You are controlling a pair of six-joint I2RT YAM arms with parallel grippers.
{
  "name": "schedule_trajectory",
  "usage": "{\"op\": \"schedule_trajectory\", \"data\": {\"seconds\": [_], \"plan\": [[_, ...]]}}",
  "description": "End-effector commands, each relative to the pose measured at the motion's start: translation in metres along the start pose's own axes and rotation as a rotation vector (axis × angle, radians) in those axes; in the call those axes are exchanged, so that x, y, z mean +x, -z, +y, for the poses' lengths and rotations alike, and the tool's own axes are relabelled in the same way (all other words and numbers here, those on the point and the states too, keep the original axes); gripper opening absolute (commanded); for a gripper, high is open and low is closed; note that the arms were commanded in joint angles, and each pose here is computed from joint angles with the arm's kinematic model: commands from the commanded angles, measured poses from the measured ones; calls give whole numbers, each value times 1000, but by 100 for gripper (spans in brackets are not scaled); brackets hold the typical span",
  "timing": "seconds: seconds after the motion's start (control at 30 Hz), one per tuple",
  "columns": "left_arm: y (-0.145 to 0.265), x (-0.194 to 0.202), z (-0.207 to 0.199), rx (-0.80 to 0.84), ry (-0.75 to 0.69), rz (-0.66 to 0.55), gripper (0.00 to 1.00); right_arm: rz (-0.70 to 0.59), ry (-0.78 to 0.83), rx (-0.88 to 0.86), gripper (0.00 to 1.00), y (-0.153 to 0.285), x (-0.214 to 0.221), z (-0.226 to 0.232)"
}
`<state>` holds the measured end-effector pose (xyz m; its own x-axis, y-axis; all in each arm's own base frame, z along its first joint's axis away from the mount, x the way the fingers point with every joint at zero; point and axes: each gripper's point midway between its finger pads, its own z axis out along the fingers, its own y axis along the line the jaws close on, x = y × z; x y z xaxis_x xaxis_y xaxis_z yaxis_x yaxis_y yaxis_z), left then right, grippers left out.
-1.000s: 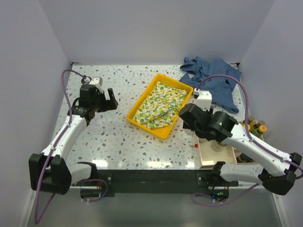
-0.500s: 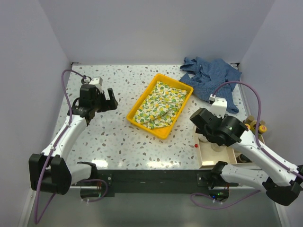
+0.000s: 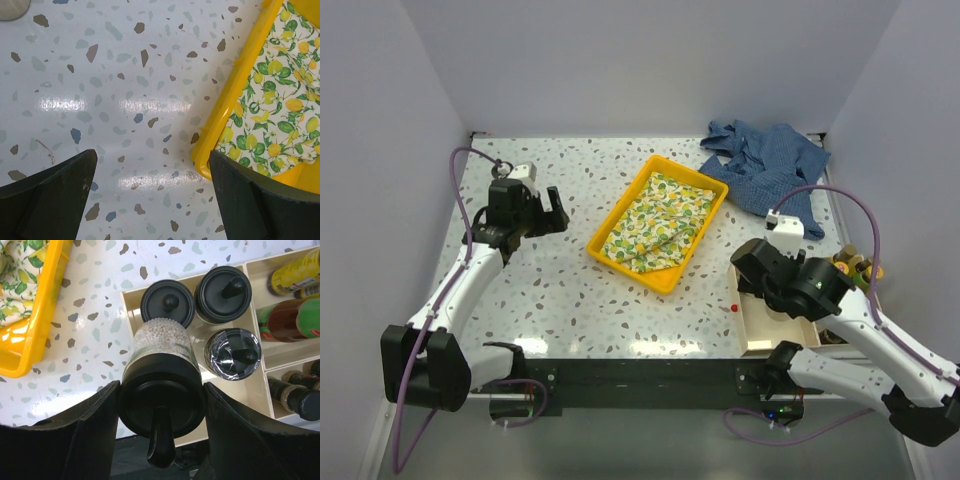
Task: Organize the condiment bottles
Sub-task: Place the bottle in the storage box.
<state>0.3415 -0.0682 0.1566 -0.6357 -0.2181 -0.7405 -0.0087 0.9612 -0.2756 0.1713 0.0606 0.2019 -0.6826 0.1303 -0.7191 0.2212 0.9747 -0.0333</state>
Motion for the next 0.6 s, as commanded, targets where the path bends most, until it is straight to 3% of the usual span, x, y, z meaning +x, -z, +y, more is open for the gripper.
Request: {"op": "schedule_trajectory", "data": {"seconds": [0.0,0.57], "plan": [[-3,-4,4,-9,-22,-21,100,31,-19,-96,0,4,5,14],[-3,-3,6,-18,-21,-17,100,49,-11,-53,0,9,12,-5]]}}
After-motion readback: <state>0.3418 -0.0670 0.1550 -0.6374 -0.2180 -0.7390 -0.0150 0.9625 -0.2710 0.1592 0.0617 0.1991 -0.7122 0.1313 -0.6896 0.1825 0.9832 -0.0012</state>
